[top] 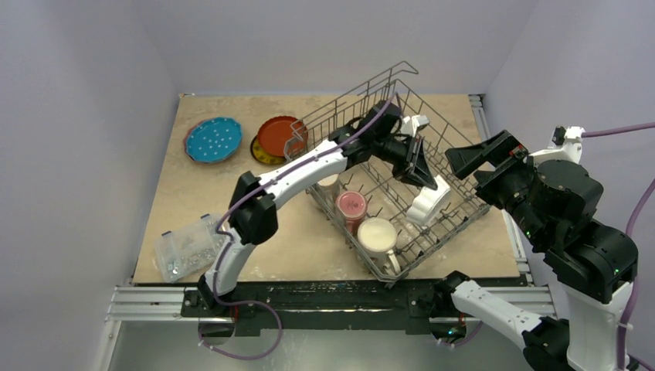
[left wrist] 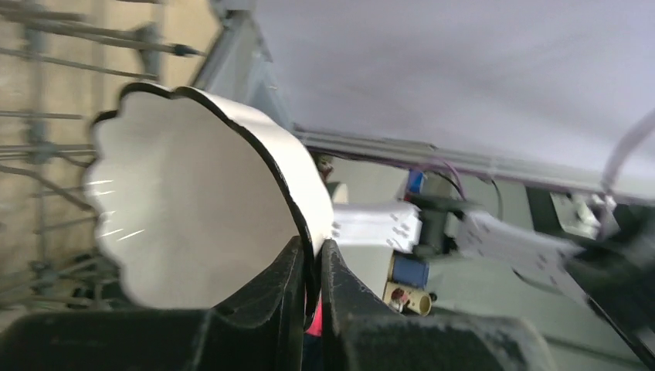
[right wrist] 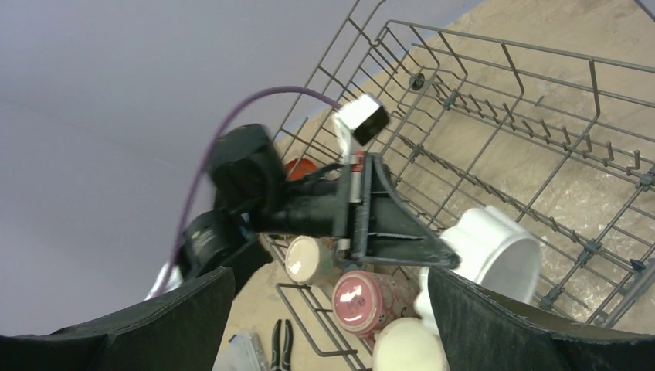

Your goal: Load the mixed dishes into the dish rack

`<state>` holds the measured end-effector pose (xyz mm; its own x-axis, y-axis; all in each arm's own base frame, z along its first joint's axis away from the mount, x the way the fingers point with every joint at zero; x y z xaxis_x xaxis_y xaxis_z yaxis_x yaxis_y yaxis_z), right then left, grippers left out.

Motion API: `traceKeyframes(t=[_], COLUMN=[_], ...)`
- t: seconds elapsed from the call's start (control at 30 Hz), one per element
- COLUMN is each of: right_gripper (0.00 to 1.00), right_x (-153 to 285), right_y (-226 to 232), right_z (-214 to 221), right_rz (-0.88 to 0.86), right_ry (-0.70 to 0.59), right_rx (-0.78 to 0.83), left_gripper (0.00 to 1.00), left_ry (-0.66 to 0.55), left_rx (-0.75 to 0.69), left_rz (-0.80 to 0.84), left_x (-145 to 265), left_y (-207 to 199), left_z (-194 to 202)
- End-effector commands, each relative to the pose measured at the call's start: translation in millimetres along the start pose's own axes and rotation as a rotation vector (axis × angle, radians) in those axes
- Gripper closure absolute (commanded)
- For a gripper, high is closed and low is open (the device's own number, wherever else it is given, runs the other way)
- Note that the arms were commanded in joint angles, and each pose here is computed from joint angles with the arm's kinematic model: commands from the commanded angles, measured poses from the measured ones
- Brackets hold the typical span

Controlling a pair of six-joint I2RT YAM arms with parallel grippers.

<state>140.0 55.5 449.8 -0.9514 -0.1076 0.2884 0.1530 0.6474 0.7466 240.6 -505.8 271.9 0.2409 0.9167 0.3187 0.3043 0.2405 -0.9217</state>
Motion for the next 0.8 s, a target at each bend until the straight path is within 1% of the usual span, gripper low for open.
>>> traceKeyframes(t=[0.0, 0.03, 0.1, 0.2, 0.23, 0.3, 0.4, 0.53, 0.63, 0.77], right_gripper=[0.02, 0.02, 0.02, 0.02, 0.02, 0.02, 0.02, 0.02, 0.02, 0.02], right_x=[0.1, -0.5, -1.3, -1.9, -1.6, -1.2, -0.8, 1.3, 5.1, 10.4], right_y=[5.2, 5.0, 5.6, 6.8, 7.1, 7.1, 7.4, 7.7, 8.1, 6.4], right_z=[-3.8, -2.9, -2.6, -2.3, -2.4, -3.0, -3.4, -5.7, -10.2, -15.0], right_rz=[-0.025, -0.022, -0.022, -0.024, -0.025, -0.025, -0.027, -0.029, -0.033, -0.032], right_ry=[-0.022, -0.018, -0.015, -0.012, -0.011, -0.012, -0.013, -0.021, -0.039, -0.060], right_rx=[-0.027, -0.025, -0.024, -0.022, -0.019, -0.018, -0.017, -0.019, -0.028, -0.039], left_gripper=[1.00, 1.00, 1.00, 1.00, 1.00, 1.00, 1.00, 1.00, 1.00, 1.00], left_ry=[-0.168, -0.178, -0.159, -0.152, -0.132, -0.115, -0.087, -0.018, 0.023, 0.077], left_rx=[-0.345, -0.265, -0.202, -0.230, -0.241, -0.232, -0.230, -0.241, -0.247, -0.232], left_rz=[0.378, 0.449, 0.528, 0.492, 0.478, 0.485, 0.477, 0.468, 0.416, 0.394], left_x=[95.1, 98.1, 100.5, 103.3, 103.5, 102.8, 97.2, 81.2, 68.4, 54.1], left_y=[-155.2, -157.8, -162.2, -170.4, -171.1, -169.4, -160.1, -148.0, -130.9, -110.2], left_z=[5.4, 1.0, -4.5, -2.7, 0.0, 2.2, 6.9, 15.3, 23.2, 31.9])
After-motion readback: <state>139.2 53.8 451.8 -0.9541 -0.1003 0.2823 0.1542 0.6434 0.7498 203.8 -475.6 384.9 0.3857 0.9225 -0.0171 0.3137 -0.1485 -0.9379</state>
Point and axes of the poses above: each gripper's point midway between its finger pads, its own x axis back along the fingers, its own y axis along the line the jaws close on, z = x × y, the point moved 4 cm from there along x, back along the fingers, and after that the axes turned 9 degrees about -x, right-handed, at the moved point
